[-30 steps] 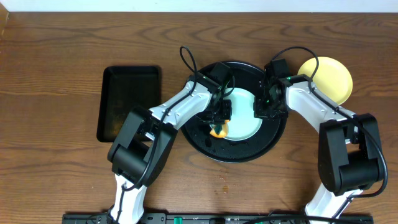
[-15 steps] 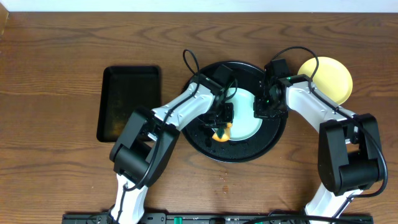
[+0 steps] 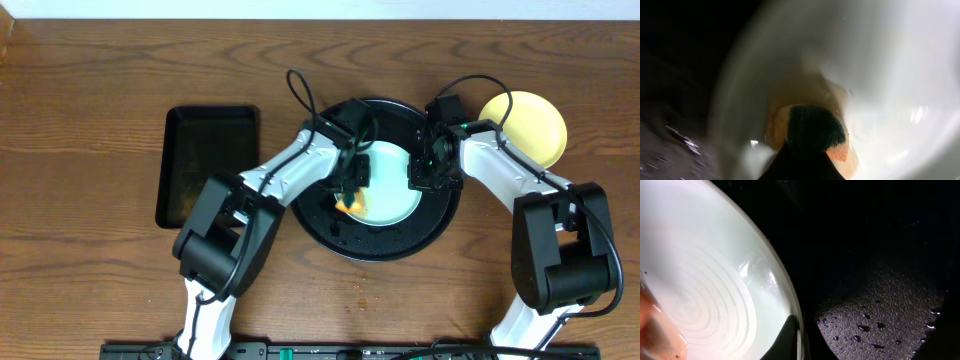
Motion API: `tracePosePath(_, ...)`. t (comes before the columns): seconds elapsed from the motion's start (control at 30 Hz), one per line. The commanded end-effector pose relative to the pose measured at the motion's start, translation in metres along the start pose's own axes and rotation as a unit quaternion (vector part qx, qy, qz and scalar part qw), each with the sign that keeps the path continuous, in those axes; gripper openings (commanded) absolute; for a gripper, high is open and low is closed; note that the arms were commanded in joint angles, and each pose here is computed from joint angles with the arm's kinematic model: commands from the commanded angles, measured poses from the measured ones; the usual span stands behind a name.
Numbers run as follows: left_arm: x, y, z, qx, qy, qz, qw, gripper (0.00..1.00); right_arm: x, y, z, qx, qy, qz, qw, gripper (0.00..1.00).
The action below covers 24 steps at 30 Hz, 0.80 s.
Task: Clean dirty plates on tray and stack at the side
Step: 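Scrub the light-blue plate with the sponge in the left gripper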
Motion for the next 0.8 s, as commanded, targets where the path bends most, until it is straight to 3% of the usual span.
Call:
tracePosePath(0.0,-0.027,0.057,-0.004,0.034,-0.001,-0.094,0.995,0.08,-0.014,-0.006,0.013,0.011,0.021,0.024,0.999,0.01)
tracePosePath(0.1,-0.026,0.047,-0.011,0.026,-0.011,-0.052,0.998,0.08,-0.014,-0.006,0.013,0.011,0.021,0.024,0.999,0.02)
tracePosePath(0.2,-0.012,0.025,-0.021,0.006,-0.018,0.02,1.0,0.08,-0.014,-0.006,0.013,0.011,0.02,0.024,0.999,0.1)
tracePosePath(0.27,0.007,0.01,-0.03,-0.002,-0.036,0.058,0.998,0.08,-0.014,-0.006,0.013,0.011,0.02,0.024,0.999,0.24)
tracePosePath(0.5,0.126,-0.016,-0.052,-0.031,-0.169,0.114,0.979,0.08,-0.014,-0.005,0.012,0.011,0.019,0.023,1.0,0.61)
tracePosePath(0.53,0.161,-0.008,-0.051,-0.025,-0.203,0.117,0.972,0.08,-0.014,-0.005,0.012,0.011,0.019,0.023,0.999,0.62)
tracePosePath(0.63,0.2,0.035,-0.043,-0.001,-0.231,0.066,0.971,0.08,-0.014,-0.005,0.011,0.012,0.016,0.022,1.0,0.61)
tracePosePath(0.77,0.201,0.101,-0.023,0.034,-0.182,-0.017,0.983,0.08,-0.015,-0.005,0.006,0.014,-0.001,0.025,1.0,0.56)
Point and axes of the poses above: each gripper's point midway between its finger pads, its own x axis back along the fingers, its own y axis along the line the jaws close on, z = x × y, the point moved 5 cm from there along x, back along the fingers, and after that the axes turned 10 degrees about -x, right-handed, at the moved point
